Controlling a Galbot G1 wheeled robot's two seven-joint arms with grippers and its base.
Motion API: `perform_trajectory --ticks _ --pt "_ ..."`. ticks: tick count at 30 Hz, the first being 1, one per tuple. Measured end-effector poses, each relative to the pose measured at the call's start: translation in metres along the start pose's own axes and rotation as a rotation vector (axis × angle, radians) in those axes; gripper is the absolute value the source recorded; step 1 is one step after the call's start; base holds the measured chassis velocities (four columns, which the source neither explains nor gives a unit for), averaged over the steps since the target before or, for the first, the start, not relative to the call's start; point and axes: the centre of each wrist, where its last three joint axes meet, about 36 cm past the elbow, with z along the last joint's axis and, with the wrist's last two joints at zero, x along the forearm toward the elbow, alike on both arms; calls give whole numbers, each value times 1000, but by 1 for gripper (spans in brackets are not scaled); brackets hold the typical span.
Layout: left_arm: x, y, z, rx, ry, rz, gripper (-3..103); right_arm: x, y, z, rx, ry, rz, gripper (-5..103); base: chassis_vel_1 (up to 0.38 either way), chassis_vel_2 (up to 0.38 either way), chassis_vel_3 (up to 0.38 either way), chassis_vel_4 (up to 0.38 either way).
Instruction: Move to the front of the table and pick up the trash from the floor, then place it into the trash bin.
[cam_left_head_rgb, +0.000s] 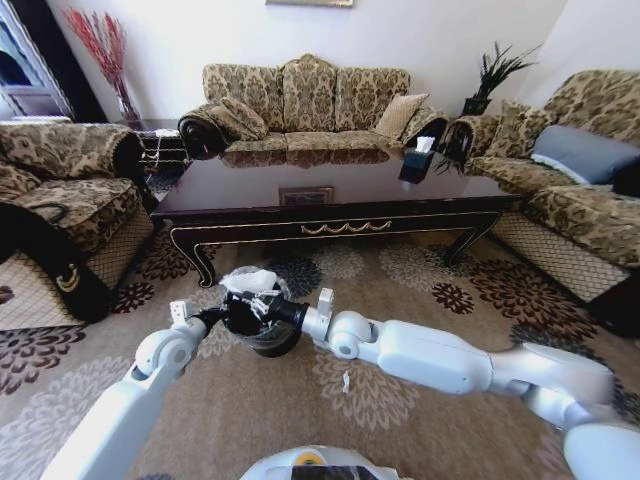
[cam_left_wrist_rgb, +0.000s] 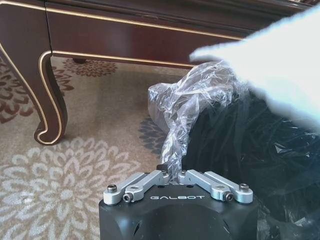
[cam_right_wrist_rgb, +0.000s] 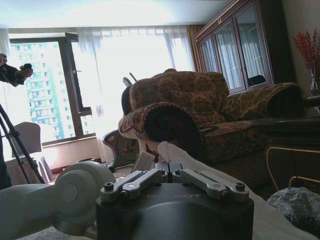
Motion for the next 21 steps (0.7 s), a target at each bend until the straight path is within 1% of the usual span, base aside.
perform_trajectory --ticks 1,5,11,12,14,18,19,20,21 --pt "0 0 0 1 0 -1 3 0 -2 0 7 4 -15 0 0 0 0 0" --pt "1 0 1 2 -1 -1 3 -3 -8 1 22 13 -23 0 0 0 0 0" --pt "5 -2 3 2 -3 5 3 -8 -20 5 33 23 18 0 0 0 0 0" --pt "7 -2 3 2 -4 5 3 -8 -23 6 36 29 44 0 0 0 0 0" --pt "7 -2 3 2 -4 5 3 -9 -24 7 36 31 51 0 0 0 0 0" --pt "12 -1 2 -4 -7 3 3 -10 -39 9 61 63 189 0 0 0 0 0" --pt "12 -1 2 -4 -7 3 3 -10 -39 9 61 63 189 0 0 0 0 0" --pt "12 -1 2 -5 -7 3 3 -11 -45 8 74 65 224 0 0 0 0 0" --pt "13 -1 2 -6 -7 3 3 -11 -48 7 80 64 236 0 0 0 0 0"
